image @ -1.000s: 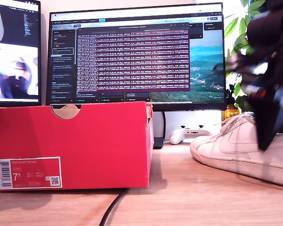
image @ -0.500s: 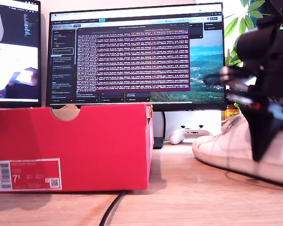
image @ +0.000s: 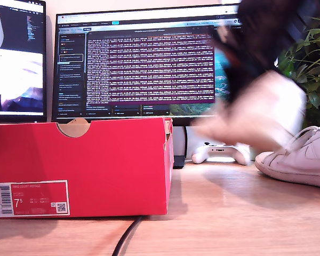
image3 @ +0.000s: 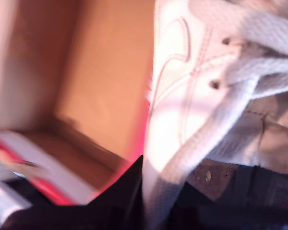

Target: Pack the white shoes by picking the first shoe and placing it inside the red shoebox, left side, then picking and rotating the second shoe and placing it in the shoebox

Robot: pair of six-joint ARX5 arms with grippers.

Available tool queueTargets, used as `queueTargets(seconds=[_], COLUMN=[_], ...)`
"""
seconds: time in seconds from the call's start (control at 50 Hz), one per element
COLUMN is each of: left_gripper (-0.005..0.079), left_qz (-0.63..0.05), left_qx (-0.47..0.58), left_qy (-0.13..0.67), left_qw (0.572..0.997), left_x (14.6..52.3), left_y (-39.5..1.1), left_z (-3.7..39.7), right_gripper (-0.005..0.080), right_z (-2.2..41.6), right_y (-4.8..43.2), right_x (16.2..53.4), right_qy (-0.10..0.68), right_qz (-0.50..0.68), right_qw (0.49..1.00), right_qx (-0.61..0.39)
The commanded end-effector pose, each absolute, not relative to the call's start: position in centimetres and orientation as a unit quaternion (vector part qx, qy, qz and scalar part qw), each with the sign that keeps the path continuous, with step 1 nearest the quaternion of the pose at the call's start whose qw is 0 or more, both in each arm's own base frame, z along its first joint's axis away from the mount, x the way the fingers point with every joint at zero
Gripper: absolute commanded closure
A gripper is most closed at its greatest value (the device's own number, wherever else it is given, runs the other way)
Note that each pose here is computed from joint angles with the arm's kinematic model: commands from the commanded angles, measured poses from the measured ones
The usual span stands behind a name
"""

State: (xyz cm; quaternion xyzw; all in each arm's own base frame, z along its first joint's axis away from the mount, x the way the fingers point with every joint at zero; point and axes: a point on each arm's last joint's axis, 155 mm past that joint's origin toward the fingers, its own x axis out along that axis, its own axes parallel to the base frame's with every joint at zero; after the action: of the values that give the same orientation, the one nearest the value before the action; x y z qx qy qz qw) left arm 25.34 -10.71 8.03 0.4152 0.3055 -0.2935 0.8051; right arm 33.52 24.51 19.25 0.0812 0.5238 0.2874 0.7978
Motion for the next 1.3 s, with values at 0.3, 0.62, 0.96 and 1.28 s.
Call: queueTargets(seconds=[0.3,0.62,0.96,1.28], left_gripper=[0.0764,0.0764,0.0764,0.0764], left_qz=[-0.304,-0.304,-0.303,-0.303], left_qx=[0.413,0.413,0.413,0.413], left_qy=[0.298,0.298,0.297,0.297], left_qw=[0.805,0.805,0.806,0.806], left_x=[25.3,25.3,25.4,25.4], left_y=[-11.2,-11.3,-11.3,-11.3], left_z=[8.0,8.0,8.0,8.0], right_gripper=[0.0765,0.0765,0.0765,0.0765], right_z=[27.1,26.1,22.2,18.5], right_y=[32.7,37.2,41.2,43.3], right_x=[34.9,35.7,35.7,35.6], right_qy=[0.393,0.384,0.42,0.442], right_qz=[0.343,0.333,0.322,0.312], right_qw=[0.837,0.833,0.807,0.8], right_qx=[0.166,0.218,0.262,0.261])
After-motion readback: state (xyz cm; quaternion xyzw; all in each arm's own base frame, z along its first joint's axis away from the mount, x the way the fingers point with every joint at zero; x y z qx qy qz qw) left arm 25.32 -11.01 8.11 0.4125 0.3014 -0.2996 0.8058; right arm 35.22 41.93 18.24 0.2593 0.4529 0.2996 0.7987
